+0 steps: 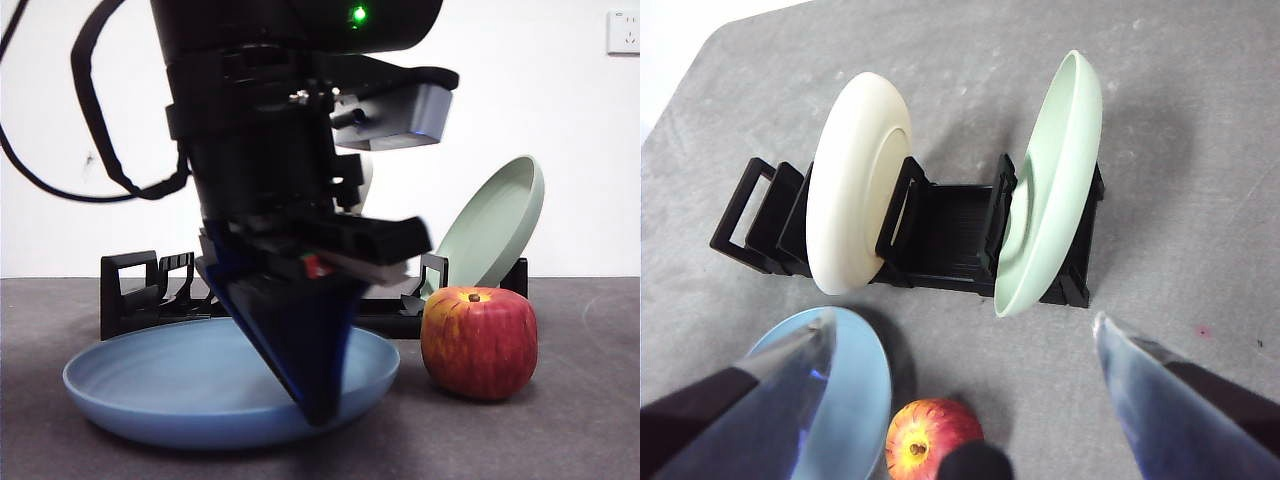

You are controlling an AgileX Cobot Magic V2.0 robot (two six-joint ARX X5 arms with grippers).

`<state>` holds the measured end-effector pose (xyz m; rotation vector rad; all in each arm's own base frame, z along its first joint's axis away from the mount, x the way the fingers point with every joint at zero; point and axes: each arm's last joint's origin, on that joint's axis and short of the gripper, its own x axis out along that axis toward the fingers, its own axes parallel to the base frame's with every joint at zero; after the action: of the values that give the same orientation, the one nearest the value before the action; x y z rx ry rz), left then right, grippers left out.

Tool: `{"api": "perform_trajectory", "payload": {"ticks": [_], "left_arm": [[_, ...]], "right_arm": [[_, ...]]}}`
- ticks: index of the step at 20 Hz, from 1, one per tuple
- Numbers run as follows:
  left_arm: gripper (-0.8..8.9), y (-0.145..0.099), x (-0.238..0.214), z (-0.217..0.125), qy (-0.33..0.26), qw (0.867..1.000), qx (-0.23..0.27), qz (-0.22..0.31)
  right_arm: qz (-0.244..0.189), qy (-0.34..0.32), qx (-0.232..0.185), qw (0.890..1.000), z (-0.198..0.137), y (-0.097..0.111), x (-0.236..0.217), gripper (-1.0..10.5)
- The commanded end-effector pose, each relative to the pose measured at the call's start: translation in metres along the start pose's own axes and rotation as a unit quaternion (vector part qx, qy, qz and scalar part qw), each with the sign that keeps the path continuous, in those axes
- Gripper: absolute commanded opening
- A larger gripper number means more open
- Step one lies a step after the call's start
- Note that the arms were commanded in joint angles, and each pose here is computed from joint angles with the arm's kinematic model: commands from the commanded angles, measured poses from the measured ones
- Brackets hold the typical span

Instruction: Take the blue plate from the plate rack,put the plate on the table,take the apple from the table,put the apple in the plate

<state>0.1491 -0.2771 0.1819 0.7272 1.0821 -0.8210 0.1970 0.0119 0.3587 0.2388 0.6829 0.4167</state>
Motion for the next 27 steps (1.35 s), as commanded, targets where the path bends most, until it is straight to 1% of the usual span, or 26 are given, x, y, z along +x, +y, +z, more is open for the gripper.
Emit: {"api": "perform_trajectory", "payload": {"ticks": [1, 3, 5, 7, 8, 9, 10, 11, 12, 14, 16, 18, 20, 22, 24, 26, 27], "left_arm": [[5.03, -0.002, 0.001, 0.002, -0.013, 1.0, 0.001, -0.02], [5.03, -0.001, -0.009, 0.007, -0.028, 0.999, -0.005, -0.02], [5.03, 0.003, -0.035, 0.014, -0.066, 0.998, -0.01, -0.012], [5.03, 0.012, -0.079, 0.018, -0.127, 0.991, -0.022, 0.029], [5.02, 0.019, -0.107, 0.016, -0.165, 0.984, -0.035, 0.061], [5.02, 0.026, -0.131, 0.012, -0.196, 0.976, -0.05, 0.086], [5.02, 0.034, -0.161, 0.003, -0.234, 0.964, -0.069, 0.109], [5.02, 0.04, -0.185, -0.006, -0.267, 0.952, -0.085, 0.123], [5.02, 0.047, -0.21, -0.019, -0.307, 0.937, -0.102, 0.131], [4.99, 0.056, -0.254, -0.047, -0.378, 0.906, -0.132, 0.139], [4.99, 0.063, -0.287, -0.075, -0.432, 0.876, -0.156, 0.148], [4.99, 0.065, -0.307, -0.096, -0.465, 0.855, -0.169, 0.156], [4.99, 0.066, -0.319, -0.112, -0.485, 0.839, -0.179, 0.168], [4.99, 0.065, -0.323, -0.121, -0.49, 0.836, -0.18, 0.168], [4.99, 0.065, -0.322, -0.125, -0.482, 0.841, -0.179, 0.168], [4.99, 0.064, -0.319, -0.126, -0.467, 0.85, -0.176, 0.169], [4.99, 0.064, -0.318, -0.127, -0.462, 0.853, -0.176, 0.168]], "right_arm": [[0.004, -0.002, 0.001, 1.0, 0.001, 0.001, 0.0, 4.4], [0.011, 0.004, -0.003, 1.0, 0.0, 0.004, 0.001, 4.4], [0.031, 0.021, -0.016, 0.999, -0.004, 0.014, 0.005, 4.4], [0.06, 0.04, -0.04, 0.997, -0.008, 0.029, 0.011, 4.4], [0.076, 0.054, -0.053, 0.994, -0.011, 0.039, 0.014, 4.4], [0.079, 0.066, -0.064, 0.993, -0.014, 0.046, 0.016, 4.4], [0.064, 0.079, -0.078, 0.992, -0.019, 0.053, 0.018, 4.4], [0.042, 0.088, -0.09, 0.991, -0.022, 0.057, 0.02, 4.4], [0.023, 0.099, -0.102, 0.99, -0.025, 0.062, 0.024, 4.4], [0.015, 0.128, -0.121, 0.984, -0.031, 0.071, 0.036, 4.4], [-0.002, 0.158, -0.136, 0.978, -0.035, 0.077, 0.056, 4.4], [-0.015, 0.201, -0.149, 0.968, -0.042, 0.082, 0.083, 4.4], [-0.019, 0.243, -0.152, 0.958, -0.05, 0.083, 0.114, 4.4], [-0.028, 0.274, -0.15, 0.95, -0.058, 0.079, 0.143, 4.4], [-0.041, 0.306, -0.147, 0.94, -0.068, 0.074, 0.168, 4.4], [-0.078, 0.334, -0.153, 0.927, -0.078, 0.067, 0.189, 4.4], [-0.082, 0.346, -0.153, 0.922, -0.083, 0.065, 0.195, 4.4]]}}
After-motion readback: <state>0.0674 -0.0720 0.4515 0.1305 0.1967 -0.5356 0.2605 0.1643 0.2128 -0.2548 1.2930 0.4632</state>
